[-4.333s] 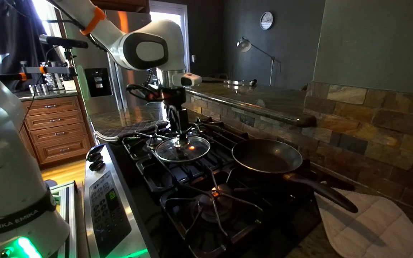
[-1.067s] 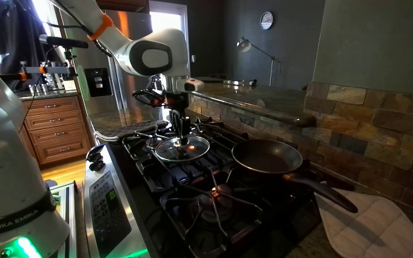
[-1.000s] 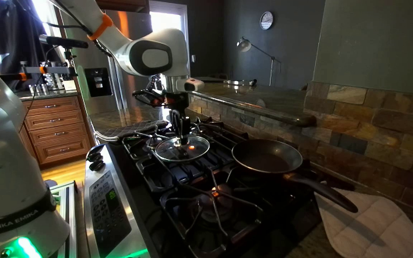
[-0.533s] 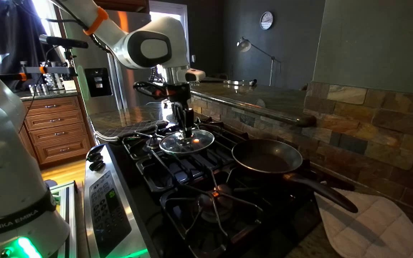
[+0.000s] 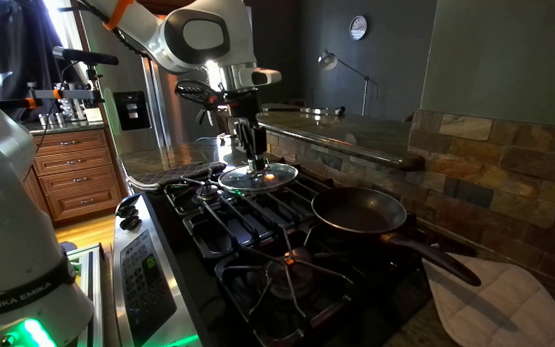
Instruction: Put the lid on the pan
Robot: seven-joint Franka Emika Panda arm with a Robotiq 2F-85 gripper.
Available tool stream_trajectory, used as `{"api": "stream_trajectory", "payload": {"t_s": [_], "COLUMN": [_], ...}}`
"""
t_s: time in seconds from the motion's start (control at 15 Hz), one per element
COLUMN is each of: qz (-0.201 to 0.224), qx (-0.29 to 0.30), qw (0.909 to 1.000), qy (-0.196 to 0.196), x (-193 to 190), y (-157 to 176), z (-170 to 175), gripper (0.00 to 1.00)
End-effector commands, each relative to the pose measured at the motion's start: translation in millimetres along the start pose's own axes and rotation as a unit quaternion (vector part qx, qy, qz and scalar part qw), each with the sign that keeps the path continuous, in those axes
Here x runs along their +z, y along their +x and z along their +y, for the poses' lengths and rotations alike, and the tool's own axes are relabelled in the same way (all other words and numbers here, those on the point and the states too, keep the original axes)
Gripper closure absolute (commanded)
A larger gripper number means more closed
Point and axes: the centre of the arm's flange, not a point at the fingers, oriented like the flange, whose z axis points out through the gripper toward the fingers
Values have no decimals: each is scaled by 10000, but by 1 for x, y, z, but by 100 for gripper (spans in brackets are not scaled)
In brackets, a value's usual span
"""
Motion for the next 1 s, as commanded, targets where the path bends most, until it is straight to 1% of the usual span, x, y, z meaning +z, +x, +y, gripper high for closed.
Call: {"api": "stream_trajectory", "payload": {"t_s": [0.0, 0.07, 0.13, 0.4, 0.67, 0.93], "qz": [-1, -2, 41, 71, 159, 258], "qx": [-1, -1, -71, 124, 452, 895], "qw": [10000, 10000, 10000, 9999, 9989, 9956], "qy": [0, 0, -26, 15, -12, -73], "x": [0, 0, 0, -5, -12, -19], "y": [0, 0, -2, 6, 16, 28], "z": [0, 0, -4, 10, 35, 65], "gripper": [52, 52, 77, 77, 77, 77]}}
